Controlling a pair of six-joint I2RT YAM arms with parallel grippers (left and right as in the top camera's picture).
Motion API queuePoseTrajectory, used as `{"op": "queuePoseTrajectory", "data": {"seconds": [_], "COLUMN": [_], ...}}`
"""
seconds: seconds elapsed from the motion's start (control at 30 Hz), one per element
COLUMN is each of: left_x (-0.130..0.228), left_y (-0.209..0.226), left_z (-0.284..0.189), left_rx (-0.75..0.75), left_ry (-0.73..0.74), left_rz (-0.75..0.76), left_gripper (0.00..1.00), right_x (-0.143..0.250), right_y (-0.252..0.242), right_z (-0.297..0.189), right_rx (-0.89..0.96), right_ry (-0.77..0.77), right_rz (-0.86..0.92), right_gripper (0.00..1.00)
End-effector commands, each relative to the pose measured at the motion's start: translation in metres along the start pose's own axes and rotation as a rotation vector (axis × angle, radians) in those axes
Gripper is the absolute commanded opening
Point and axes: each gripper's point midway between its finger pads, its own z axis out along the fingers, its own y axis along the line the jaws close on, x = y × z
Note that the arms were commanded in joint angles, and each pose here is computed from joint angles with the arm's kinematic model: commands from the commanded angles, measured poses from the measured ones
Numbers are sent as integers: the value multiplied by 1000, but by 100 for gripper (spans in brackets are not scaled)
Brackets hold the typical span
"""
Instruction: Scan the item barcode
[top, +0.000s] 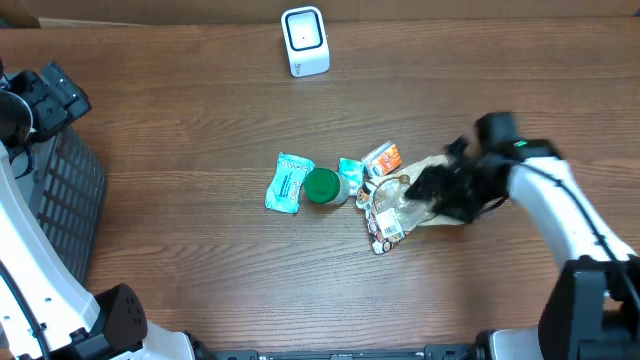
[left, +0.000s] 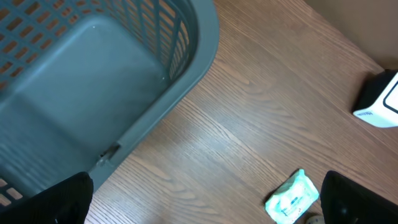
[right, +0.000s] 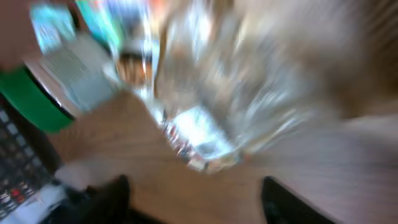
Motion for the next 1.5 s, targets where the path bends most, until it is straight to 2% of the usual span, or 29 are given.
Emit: {"op": "queuePoseTrajectory", "data": {"seconds": [0.0, 0.17, 0.3, 0.37, 0.47, 0.67, 0.8, 0.93, 1.0, 1.03, 1.17, 1.37, 1.47], "left_x": [-1, -1, -1, -1, -1, -1, -1, -1, -1, -1, -1, -1, -1], "left_y": [1, 1, 0, 0, 1, 1, 0, 1, 1, 1, 1, 1, 0], "left_z": [-10, -10, -10, -10, -10, -10, -10, -10, -10, -10, -10, -10, -10], "left_rx": [4, 4, 4, 4, 4, 4, 4, 4, 4, 4, 4, 4, 4], "left_ry": [-30, -30, -29, -29, -30, -30, -29, -30, -30, -30, -30, -30, -29], "left_rz": [18, 18, 18, 18, 18, 18, 18, 18, 18, 18, 18, 18, 18], "left_gripper": [100, 100, 99, 100, 100, 100, 100, 100, 99, 100, 100, 100, 100], "right_x": [-37, -57, -61, -57, -43, -28, -19, -17, -15, -14, -20, -21, -9], "right_y": [-47, -80, -90, -88, -62, -55, -49, -57, -53, -52, -40, 8, 21], "right_z": [-25, -18, 8, 17, 28, 66, 93, 109, 112, 112, 98, 38, 29], "right_rx": [136, 107, 77, 36, -136, -89, -20, 184, 191, 193, 188, 157, 207], "right_ry": [-150, -153, -92, -58, 16, 125, 178, 169, 174, 175, 153, 0, -22], "right_rz": [10, 43, -8, -22, -137, -187, -190, -161, -171, -161, -165, -287, -358], "right_gripper": [91, 92, 92, 92, 94, 93, 81, 72, 64, 61, 58, 66, 73]}}
